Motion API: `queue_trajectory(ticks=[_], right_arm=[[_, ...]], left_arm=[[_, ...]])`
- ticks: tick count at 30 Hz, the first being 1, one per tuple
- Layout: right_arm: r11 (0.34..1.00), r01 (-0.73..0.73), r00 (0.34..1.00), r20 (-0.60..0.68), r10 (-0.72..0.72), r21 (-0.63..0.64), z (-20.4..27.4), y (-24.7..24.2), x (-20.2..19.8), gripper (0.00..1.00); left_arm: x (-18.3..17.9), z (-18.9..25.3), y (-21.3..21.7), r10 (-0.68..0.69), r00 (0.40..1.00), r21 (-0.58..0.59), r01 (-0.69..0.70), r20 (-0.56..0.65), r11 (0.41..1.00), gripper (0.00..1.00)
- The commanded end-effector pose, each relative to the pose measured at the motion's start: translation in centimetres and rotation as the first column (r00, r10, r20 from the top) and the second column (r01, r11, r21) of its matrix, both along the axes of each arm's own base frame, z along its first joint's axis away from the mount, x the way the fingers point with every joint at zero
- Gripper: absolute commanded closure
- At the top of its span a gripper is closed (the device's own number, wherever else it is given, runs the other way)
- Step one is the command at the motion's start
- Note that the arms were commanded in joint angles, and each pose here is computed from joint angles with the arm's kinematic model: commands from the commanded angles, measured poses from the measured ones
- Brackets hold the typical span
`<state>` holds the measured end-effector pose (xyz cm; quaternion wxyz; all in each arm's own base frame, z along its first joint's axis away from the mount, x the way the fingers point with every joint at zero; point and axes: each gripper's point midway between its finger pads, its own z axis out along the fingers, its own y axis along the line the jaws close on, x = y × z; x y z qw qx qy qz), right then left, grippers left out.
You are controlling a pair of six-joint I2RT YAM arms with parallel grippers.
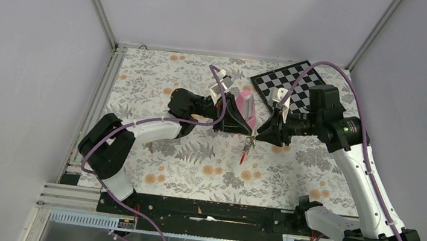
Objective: Put the keys on the keyring
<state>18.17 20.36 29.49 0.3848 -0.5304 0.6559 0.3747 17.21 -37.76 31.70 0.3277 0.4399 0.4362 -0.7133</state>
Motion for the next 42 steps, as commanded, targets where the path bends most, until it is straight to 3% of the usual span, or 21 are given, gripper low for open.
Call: queue_trajectory(ticks=[1,35,42], right_arm=[[0.998,-0.044,0.999,0.025,0.043,0.045,0.93,0.41,-0.58,0.65],[0.998,-0.050,0.999,0.023,0.049,0.037,0.54,0.20,-1.05,0.66],[0.998,-0.040,0.999,0.013,0.040,0.042,0.53,0.35,-0.70,0.72]], left_arm=[[-0.12,1.32,0.20,0.027,0.999,-0.058,-0.024,0.046,0.998,1.00],[-0.15,1.07,0.22,0.026,0.999,-0.050,-0.024,0.043,0.998,1.00],[-0.33,1.01,0.13,0.021,0.999,-0.048,-0.019,0.042,0.999,1.00]])
